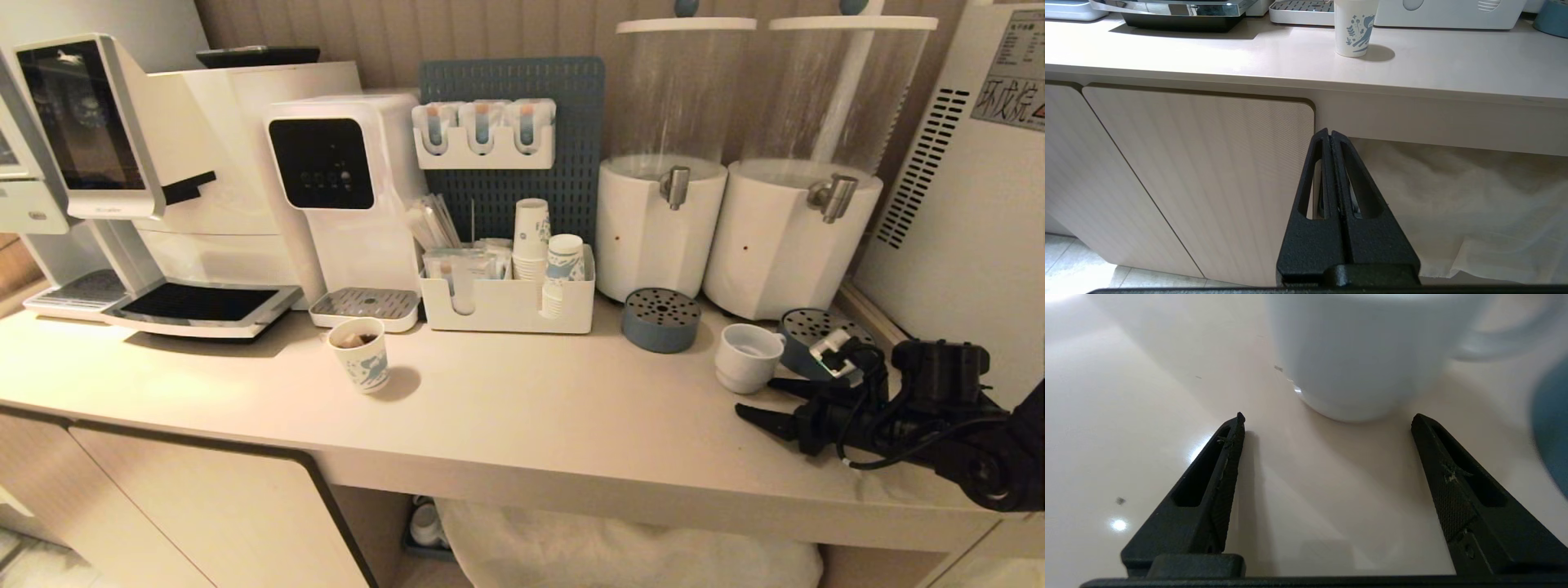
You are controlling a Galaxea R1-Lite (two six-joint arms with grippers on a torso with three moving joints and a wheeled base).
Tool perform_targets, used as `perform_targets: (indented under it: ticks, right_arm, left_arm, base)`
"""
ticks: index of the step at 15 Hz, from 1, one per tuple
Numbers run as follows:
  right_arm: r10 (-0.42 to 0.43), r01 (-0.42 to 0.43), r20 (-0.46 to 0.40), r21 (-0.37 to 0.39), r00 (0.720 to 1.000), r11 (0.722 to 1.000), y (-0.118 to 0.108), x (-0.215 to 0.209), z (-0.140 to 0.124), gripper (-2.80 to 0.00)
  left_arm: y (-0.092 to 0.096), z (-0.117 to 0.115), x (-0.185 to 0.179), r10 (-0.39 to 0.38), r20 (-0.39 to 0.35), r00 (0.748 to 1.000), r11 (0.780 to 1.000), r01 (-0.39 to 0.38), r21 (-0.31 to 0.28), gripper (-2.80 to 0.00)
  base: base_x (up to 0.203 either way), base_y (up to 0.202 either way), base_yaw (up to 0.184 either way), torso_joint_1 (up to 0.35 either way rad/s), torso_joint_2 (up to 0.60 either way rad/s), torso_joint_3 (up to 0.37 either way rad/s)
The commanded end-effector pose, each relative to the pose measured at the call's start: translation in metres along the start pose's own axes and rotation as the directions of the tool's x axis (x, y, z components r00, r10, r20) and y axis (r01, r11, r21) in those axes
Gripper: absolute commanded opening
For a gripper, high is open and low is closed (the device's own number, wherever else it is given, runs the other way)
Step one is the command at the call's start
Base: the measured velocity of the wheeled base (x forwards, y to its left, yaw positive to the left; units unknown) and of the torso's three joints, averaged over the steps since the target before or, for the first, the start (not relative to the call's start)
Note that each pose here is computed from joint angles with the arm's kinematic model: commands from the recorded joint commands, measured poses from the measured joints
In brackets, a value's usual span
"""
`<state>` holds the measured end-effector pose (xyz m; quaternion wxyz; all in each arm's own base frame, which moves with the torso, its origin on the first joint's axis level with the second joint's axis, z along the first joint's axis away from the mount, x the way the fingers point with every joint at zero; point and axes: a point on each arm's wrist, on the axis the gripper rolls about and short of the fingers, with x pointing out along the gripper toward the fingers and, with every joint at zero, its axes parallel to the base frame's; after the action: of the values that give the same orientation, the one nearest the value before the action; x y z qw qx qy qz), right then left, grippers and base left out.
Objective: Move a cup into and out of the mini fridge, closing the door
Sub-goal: Place the ceramic cup on the table, then close the freezer door
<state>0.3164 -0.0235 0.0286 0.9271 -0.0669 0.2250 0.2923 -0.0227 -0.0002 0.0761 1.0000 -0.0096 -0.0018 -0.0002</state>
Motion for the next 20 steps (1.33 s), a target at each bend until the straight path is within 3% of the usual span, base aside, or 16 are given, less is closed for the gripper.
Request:
perform_targets:
  ticks: [1,5,9,14,17,18,20]
  right_arm:
    - [-0.015,0.015,0.0,0.006,1.0,1.0,-0.004,-0.004,-0.003,0.0]
    - [-0.049,0.048,0.01,0.026,0.999,0.999,-0.015,-0.016,-0.006,0.0]
    - [-0.08,0.079,0.018,0.015,0.997,0.997,-0.01,-0.043,-0.006,0.0]
    - [-0.064,0.073,0.135,-0.063,0.989,0.995,0.038,-0.109,0.017,0.0]
    - [-0.096,0.124,0.27,-0.089,0.958,0.988,0.082,-0.16,0.035,0.0]
    - [-0.102,0.134,0.308,-0.084,0.946,0.987,0.096,-0.174,0.039,-2.8]
    - [-0.105,0.137,0.348,-0.067,0.932,0.988,0.125,-0.202,0.039,-2.8]
  left_arm:
    - [0.0,0.0,0.0,0.0,0.001,1.0,1.0,0.0,-0.001,-2.8]
    - [0.0,0.0,0.0,0.0,0.001,1.0,1.0,0.0,-0.001,-2.8]
    - [0.0,0.0,0.0,0.0,0.001,1.0,1.0,0.0,-0.001,-2.8]
    - [0.0,0.0,0.0,0.0,0.001,1.0,1.0,0.0,-0.002,-2.8]
    - [0.0,0.0,0.0,0.0,0.001,1.0,1.0,0.0,-0.002,-2.8]
    - [0.0,0.0,0.0,0.0,0.001,1.0,1.0,0.0,-0.004,-2.8]
    - [0.0,0.0,0.0,0.002,-0.001,1.0,1.0,-0.002,-0.005,-2.8]
  base:
    - [0.0,0.0,0.0,0.0,0.0,0.0]
    - [0.0,0.0,0.0,0.0,0.0,0.0]
    - [0.0,0.0,0.0,0.0,0.0,0.0]
    - [0.0,0.0,0.0,0.0,0.0,0.0]
    - [0.0,0.0,0.0,0.0,0.0,0.0]
    - [0.0,0.0,0.0,0.0,0.0,0.0]
    - [0.0,0.0,0.0,0.0,0.0,0.0]
